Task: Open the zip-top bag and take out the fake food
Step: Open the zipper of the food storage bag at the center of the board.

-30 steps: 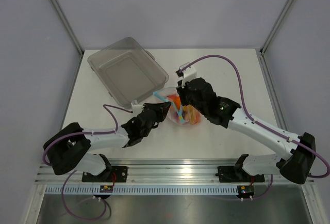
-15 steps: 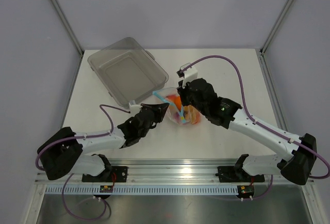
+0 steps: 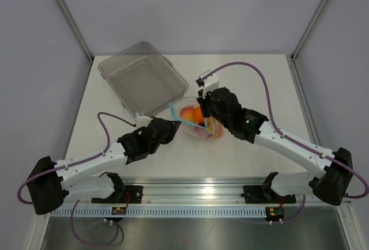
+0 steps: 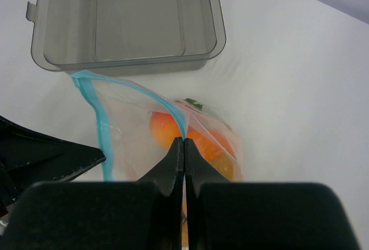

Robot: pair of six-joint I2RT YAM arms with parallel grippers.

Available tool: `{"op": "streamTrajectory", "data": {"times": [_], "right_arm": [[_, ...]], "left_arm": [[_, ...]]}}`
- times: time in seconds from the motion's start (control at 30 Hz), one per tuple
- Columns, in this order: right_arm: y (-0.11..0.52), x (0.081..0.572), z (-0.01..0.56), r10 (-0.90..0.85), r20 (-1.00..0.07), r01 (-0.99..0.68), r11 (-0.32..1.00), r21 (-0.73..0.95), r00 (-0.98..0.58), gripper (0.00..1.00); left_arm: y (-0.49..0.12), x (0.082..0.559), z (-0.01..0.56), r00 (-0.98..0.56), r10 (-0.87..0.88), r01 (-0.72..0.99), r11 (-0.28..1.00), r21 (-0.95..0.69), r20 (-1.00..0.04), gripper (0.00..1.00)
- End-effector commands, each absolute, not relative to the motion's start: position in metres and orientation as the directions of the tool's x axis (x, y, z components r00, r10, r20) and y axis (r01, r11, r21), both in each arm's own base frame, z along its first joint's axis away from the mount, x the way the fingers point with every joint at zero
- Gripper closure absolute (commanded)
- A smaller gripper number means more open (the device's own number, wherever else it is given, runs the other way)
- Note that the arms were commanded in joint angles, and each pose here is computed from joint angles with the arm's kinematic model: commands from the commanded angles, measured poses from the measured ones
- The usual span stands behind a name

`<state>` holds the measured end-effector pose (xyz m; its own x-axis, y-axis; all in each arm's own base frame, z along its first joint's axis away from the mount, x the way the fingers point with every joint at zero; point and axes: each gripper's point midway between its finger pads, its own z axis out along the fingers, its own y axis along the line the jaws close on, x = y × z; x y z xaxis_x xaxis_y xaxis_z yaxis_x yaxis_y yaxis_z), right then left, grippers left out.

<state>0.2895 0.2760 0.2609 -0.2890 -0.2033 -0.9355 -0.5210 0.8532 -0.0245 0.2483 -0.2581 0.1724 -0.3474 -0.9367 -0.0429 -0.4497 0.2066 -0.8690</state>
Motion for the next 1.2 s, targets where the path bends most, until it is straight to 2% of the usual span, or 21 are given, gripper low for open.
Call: {"op": "streamTrajectory", "data": {"times": [0.0,0.37,0.9,1.17], "right_arm": [[0.278,0.301,0.268,-0.190,-0.950,-0.499,0.866,-0.044,-0.247,1.00],[0.288,0.308,0.251,-0.222,-0.940,-0.511,0.857,-0.061,-0.260,1.00],[0.301,0.306,0.243,-0.252,-0.927,-0.539,0.840,-0.067,-0.277,1.00],[0.309,0.292,0.254,-0.312,-0.927,-0.548,0.822,-0.154,-0.207,1.00]], "left_arm": [[-0.241,0.240,0.168,-0.343,-0.932,-0.479,0.282,-0.831,-0.119,1.00],[-0.237,0.224,0.169,-0.448,-0.867,-0.479,0.440,-0.759,-0.220,1.00],[-0.190,0.211,0.149,-0.442,-0.796,-0.546,0.604,-0.581,-0.413,1.00],[-0.170,0.208,0.132,-0.444,-0.740,-0.562,0.669,-0.487,-0.506,1.00]]}}
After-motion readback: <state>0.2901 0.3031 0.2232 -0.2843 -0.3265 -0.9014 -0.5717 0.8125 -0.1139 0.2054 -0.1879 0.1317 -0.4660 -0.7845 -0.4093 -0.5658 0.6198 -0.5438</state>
